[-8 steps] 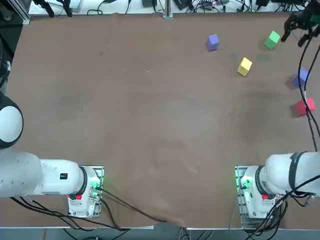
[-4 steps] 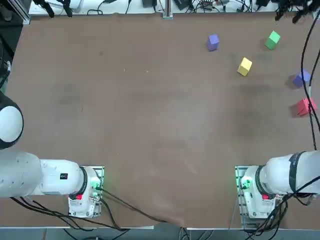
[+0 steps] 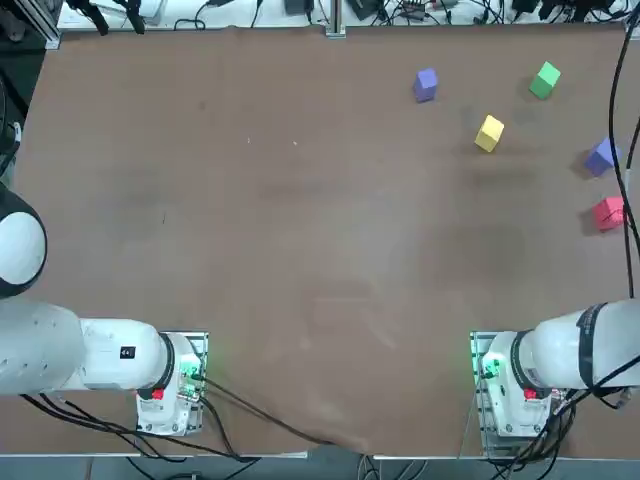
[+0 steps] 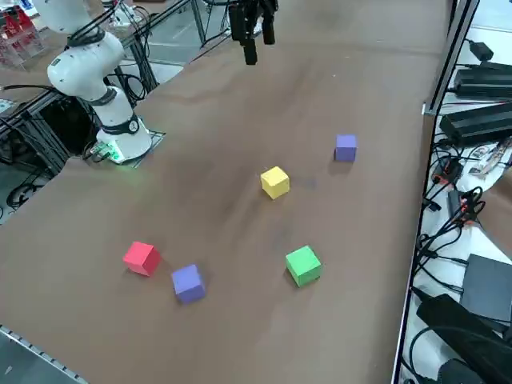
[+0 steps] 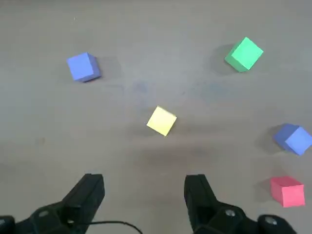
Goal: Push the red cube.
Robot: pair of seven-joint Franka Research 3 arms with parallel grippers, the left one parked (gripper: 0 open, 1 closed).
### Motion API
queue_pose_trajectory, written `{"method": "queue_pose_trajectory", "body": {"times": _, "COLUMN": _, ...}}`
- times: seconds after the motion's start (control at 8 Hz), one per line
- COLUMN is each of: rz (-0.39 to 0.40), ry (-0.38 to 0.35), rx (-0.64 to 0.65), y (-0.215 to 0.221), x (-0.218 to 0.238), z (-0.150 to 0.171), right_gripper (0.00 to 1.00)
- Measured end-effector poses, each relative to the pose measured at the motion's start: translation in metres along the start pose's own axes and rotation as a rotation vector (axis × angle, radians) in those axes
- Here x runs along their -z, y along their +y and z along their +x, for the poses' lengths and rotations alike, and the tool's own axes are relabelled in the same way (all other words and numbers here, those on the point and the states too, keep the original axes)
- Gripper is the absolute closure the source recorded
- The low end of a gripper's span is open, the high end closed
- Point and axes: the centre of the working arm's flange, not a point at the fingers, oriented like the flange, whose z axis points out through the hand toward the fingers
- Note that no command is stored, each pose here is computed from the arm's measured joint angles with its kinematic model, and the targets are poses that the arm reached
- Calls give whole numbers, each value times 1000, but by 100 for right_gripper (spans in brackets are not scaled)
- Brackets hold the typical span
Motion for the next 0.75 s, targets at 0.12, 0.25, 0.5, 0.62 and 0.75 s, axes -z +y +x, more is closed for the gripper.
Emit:
{"method": "queue_pose_trajectory", "body": {"times": 0.12, "rz": 0, "ry": -3, "rx": 8, "y": -5, "x": 0, "z": -1, "right_gripper": 0}}
{"method": "queue_pose_trajectory", "body": {"times": 0.25, "rz": 1, "ry": -4, "rx": 20, "y": -12, "x": 0, "z": -2, "right_gripper": 0}}
{"method": "queue_pose_trajectory", "body": {"times": 0.5, "rz": 2, "ry": -9, "rx": 32, "y": -18, "x": 2, "z": -7, "right_gripper": 0}}
{"method": "queue_pose_trajectory", "body": {"times": 0.62, "rz": 2, "ry": -11, "rx": 30, "y": -17, "x": 4, "z": -11, "right_gripper": 0}}
{"method": "queue_pose_trajectory", "body": {"times": 0.75, "rz": 3, "ry": -8, "rx": 27, "y": -14, "x": 7, "z": -14, "right_gripper": 0}}
